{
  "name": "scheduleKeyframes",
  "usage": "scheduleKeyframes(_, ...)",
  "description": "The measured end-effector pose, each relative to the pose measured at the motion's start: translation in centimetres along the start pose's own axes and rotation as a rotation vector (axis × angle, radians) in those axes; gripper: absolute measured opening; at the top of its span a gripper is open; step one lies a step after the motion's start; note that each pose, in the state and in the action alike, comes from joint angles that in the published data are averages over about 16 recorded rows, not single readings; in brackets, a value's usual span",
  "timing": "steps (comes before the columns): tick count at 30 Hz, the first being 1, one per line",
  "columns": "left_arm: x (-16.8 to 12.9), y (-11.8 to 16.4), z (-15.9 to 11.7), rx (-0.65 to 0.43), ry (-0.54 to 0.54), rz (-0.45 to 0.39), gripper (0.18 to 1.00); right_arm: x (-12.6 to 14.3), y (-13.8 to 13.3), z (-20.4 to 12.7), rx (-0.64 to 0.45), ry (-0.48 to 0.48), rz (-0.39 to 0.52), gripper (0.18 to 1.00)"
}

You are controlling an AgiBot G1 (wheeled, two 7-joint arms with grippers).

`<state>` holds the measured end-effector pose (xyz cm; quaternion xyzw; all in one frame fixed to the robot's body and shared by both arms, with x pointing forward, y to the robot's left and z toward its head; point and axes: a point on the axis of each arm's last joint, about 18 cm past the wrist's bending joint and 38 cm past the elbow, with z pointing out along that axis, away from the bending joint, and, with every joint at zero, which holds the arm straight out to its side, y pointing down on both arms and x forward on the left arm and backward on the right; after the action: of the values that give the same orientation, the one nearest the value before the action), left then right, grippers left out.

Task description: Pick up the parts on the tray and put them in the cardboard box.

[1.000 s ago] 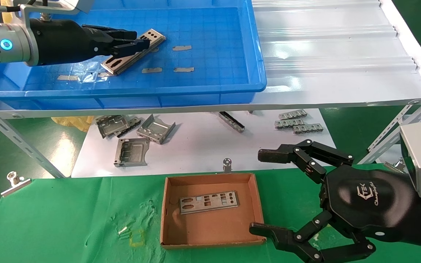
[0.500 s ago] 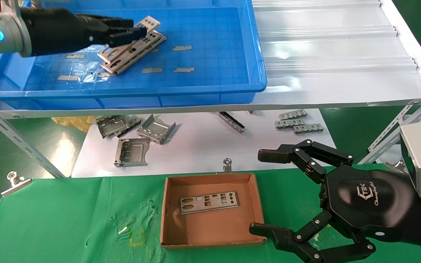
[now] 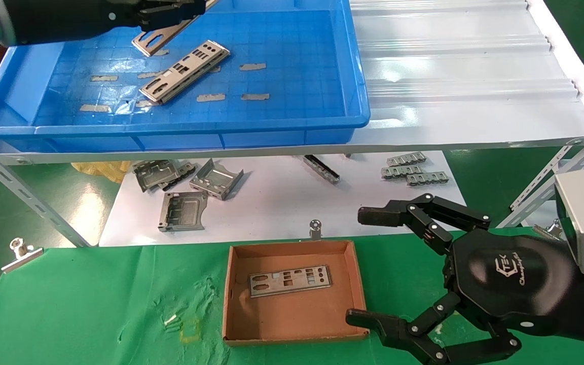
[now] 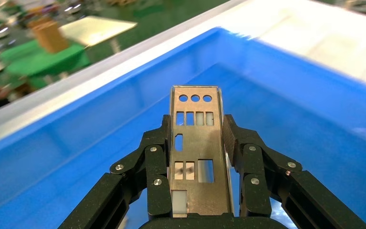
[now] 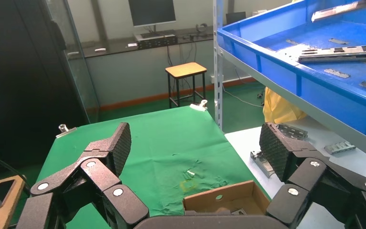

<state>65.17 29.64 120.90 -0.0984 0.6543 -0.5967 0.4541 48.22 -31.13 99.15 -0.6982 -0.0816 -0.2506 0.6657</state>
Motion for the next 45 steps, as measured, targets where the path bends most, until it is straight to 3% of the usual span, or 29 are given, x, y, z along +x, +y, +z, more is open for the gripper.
scheduleKeyframes(10,4.3,-1.1,-2.0,0.059,0.261,0.081,0.427,0.0,0.0,0.0,0.0,0.0,0.0,1.001)
scheduleKeyframes(20,8.7,0.7,-2.7,0.046,0.455,0.167,0.427,0.0,0.0,0.0,0.0,0.0,0.0,1.001)
scheduleKeyframes(30,14.5,7.0,-1.6,-0.048,0.612,0.229,0.426,0.0,0.0,0.0,0.0,0.0,0.0,1.001)
scheduleKeyframes(45,20.7,18.3,6.0,-0.156,0.612,0.406,0.426,0.0,0.0,0.0,0.0,0.0,0.0,1.001)
